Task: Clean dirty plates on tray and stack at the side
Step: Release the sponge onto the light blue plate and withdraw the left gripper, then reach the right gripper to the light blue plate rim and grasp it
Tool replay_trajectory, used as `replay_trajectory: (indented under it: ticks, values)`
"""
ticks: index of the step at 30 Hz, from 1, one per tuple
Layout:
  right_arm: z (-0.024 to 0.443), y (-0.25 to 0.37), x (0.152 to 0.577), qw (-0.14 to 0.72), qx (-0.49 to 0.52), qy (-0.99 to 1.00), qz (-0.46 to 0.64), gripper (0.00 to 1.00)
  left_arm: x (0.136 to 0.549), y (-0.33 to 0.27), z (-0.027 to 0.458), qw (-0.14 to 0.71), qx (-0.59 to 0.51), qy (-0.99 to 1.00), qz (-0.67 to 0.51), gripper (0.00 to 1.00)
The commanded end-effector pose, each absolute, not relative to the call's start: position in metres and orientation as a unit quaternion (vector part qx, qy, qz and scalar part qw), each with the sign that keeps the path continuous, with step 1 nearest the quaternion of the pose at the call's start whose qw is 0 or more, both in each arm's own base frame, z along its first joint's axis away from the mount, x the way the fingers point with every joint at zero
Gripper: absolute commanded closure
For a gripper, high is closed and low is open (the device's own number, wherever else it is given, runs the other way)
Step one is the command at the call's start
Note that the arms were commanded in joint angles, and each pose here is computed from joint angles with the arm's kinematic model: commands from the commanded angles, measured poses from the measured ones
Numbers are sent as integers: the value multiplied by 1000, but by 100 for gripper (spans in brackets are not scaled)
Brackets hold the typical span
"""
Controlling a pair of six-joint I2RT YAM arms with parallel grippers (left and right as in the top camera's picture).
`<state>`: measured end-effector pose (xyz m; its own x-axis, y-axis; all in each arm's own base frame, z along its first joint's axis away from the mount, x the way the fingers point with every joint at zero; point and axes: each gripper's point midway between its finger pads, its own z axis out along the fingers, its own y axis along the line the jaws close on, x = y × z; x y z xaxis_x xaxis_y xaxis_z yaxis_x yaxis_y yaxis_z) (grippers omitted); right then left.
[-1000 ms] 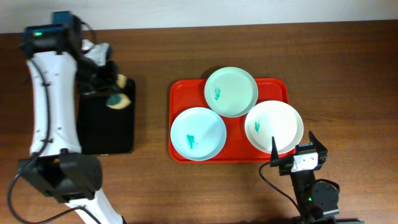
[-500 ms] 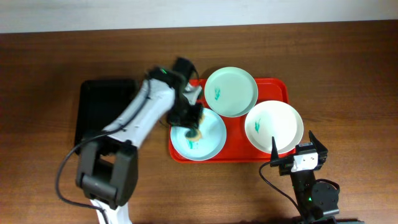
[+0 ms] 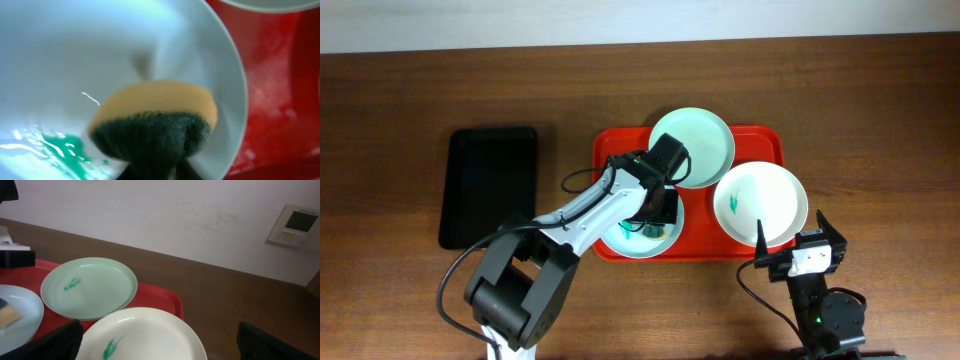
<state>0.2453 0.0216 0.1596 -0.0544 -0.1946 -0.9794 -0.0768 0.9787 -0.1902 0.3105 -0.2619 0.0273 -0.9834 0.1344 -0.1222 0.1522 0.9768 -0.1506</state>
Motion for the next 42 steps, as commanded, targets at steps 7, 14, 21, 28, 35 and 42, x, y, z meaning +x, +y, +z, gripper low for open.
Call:
replay_trajectory:
  ticks: [7, 14, 21, 28, 35, 42]
  values:
    - [157, 18, 245, 678, -88, 728, -50, 2, 337, -266, 80, 97, 51, 989, -99, 1]
    - [157, 18, 245, 678, -88, 728, -50, 2, 364, -176, 201, 191, -35, 980, -51, 1]
    - [157, 18, 245, 678, -88, 728, -50, 1, 336, -80, 231, 177, -120, 977, 20, 1]
    - [167, 42, 243, 695, -103, 711, 30, 2, 325, -38, 225, 143, -169, 974, 54, 1]
    - [179, 142, 185, 614, -236, 661, 362, 2, 328, -35, 225, 148, -175, 972, 53, 1]
    - [273, 147, 148, 693, -252, 511, 442, 2, 328, -35, 225, 147, -175, 972, 51, 1]
